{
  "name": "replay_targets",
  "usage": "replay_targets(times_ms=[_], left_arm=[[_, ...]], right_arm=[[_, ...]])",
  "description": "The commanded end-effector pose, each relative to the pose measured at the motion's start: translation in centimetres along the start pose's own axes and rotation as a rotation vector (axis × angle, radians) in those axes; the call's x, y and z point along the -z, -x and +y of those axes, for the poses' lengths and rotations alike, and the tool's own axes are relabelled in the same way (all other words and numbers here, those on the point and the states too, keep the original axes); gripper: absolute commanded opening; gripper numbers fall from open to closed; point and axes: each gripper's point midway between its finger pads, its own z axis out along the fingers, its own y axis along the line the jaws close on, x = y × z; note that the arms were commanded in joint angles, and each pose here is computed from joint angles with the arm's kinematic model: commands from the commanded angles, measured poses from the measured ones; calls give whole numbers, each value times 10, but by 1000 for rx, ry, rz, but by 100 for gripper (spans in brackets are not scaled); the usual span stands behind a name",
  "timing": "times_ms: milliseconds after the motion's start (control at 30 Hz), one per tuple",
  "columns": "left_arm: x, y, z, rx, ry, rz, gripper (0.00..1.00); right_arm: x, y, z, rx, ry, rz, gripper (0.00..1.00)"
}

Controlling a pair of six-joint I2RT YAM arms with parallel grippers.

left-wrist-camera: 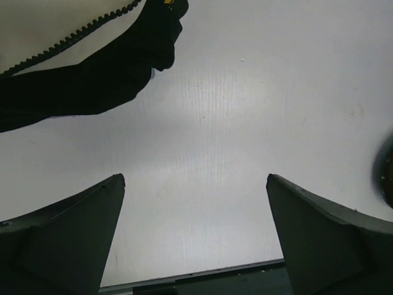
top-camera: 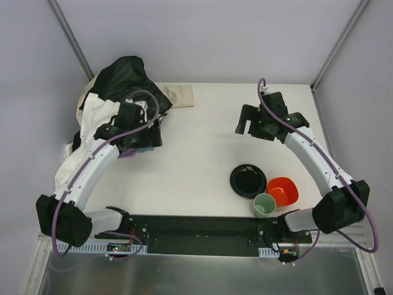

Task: Pick out a specific cloth from the pile

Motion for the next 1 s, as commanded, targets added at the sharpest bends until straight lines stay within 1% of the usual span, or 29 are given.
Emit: replay_targets(times_ms=[0,100,167,233,467,667,967], left_arm=[[-3,4,14,-179,237,33,99],[-12,2,16,-299,355,79,99],[-14,6,18,-372,433,83,99],[-18,7,22,-410,492,96,99],[-29,5,30,-451,550,138,99],[-47,10,37,-502,632,173,99],[-89,24,44,-474,677,220,99]], right_arm=[[-1,1,3,46,-28,0,96],[-5,-5,3,57,-39,17,96],[-7,-7,2,60,-46,22,96],[-8,-9,0,62,-56,25,96],[-12,-11,-4,63,-82,32,96],[-17,-11,-8,69,-104,39,96],[-27,-12,-11,77,-132,64,96]])
